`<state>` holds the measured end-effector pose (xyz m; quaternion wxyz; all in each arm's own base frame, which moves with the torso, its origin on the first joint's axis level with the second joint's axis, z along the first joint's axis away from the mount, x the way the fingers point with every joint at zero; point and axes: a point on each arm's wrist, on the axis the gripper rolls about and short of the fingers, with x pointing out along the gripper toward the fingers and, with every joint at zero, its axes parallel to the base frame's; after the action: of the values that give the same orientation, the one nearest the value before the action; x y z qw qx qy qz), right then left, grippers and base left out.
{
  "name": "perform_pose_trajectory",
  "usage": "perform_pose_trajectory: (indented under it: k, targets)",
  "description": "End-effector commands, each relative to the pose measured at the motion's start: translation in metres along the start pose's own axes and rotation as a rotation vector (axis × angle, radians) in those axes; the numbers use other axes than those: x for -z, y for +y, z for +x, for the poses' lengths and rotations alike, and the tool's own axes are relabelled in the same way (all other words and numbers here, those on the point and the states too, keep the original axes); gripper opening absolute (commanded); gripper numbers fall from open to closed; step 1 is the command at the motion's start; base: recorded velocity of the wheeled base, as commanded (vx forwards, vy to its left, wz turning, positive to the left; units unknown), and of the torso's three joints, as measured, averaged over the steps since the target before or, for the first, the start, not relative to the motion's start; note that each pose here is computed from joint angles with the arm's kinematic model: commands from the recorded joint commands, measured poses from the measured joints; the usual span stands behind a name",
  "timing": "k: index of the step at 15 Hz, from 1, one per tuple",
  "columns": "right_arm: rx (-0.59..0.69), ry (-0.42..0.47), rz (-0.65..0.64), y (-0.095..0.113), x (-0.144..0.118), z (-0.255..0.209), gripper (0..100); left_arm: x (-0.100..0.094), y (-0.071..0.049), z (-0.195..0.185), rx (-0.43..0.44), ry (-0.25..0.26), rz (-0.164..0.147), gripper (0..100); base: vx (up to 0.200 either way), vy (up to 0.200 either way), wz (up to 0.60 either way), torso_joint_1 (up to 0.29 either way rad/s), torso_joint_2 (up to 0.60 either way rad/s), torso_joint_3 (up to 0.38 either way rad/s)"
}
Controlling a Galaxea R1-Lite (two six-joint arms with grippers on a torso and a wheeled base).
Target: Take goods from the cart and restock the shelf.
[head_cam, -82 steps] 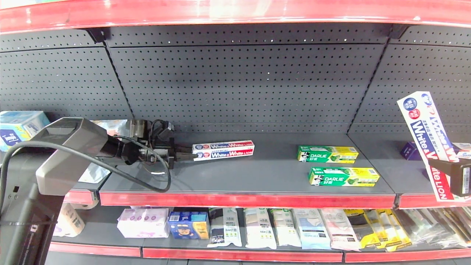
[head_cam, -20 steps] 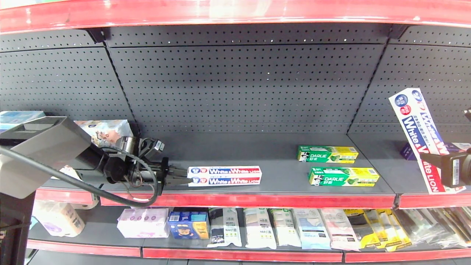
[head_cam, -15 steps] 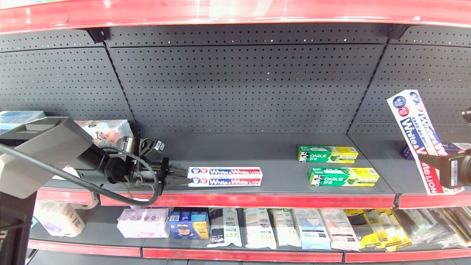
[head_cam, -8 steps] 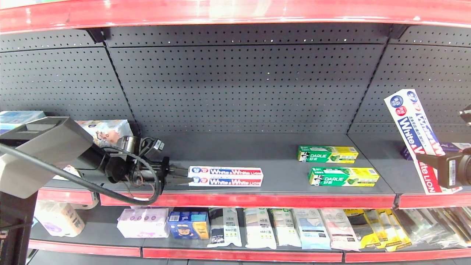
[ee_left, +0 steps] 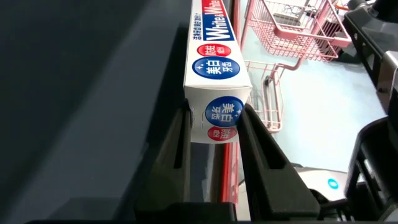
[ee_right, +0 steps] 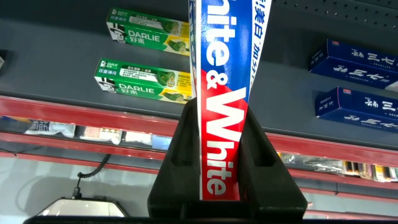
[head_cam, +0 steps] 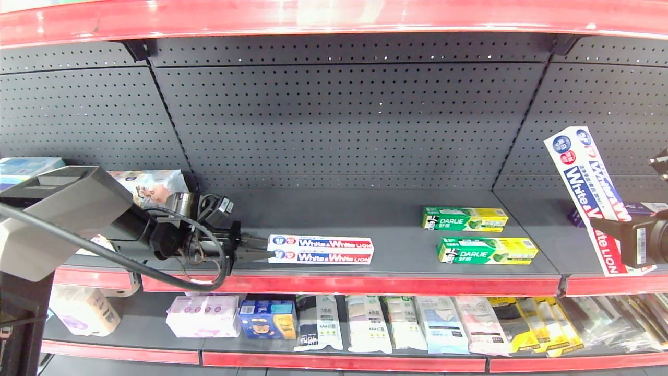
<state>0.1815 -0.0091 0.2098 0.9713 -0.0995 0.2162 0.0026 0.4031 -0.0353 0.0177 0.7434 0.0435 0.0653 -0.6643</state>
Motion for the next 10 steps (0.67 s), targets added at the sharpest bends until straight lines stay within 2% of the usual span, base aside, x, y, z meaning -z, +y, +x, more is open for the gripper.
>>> perform_pose_trajectory:
  k: [1,6,7,10]
  targets:
    - [-0.005,0.01,-0.01,0.0008,0.0022,0.0014,0,-0.0007,0.0008,0.001,0.0,-0.003,0.017,0,0.0,0.0,0.0,0.0,0.0,0.0]
    - [-0.019,0.005,-0.024,0.0039,0.0007,0.0017,0,-0.0059,-0.0029,-0.0004,-0.001,-0.002,-0.003,0,0.0,0.0,0.0,0.0,0.0,0.0]
    - [-0.02,0.007,-0.024,0.004,0.0011,0.0018,0,-0.0075,-0.0012,-0.001,-0.003,-0.005,0.01,0,0.0,0.0,0.0,0.0,0.0,0.0]
    - [-0.02,0.007,-0.024,0.0042,0.0021,0.0008,0,-0.0076,-0.0019,-0.0005,-0.002,-0.004,0.009,0,0.0,0.0,0.0,0.0,0.0,0.0]
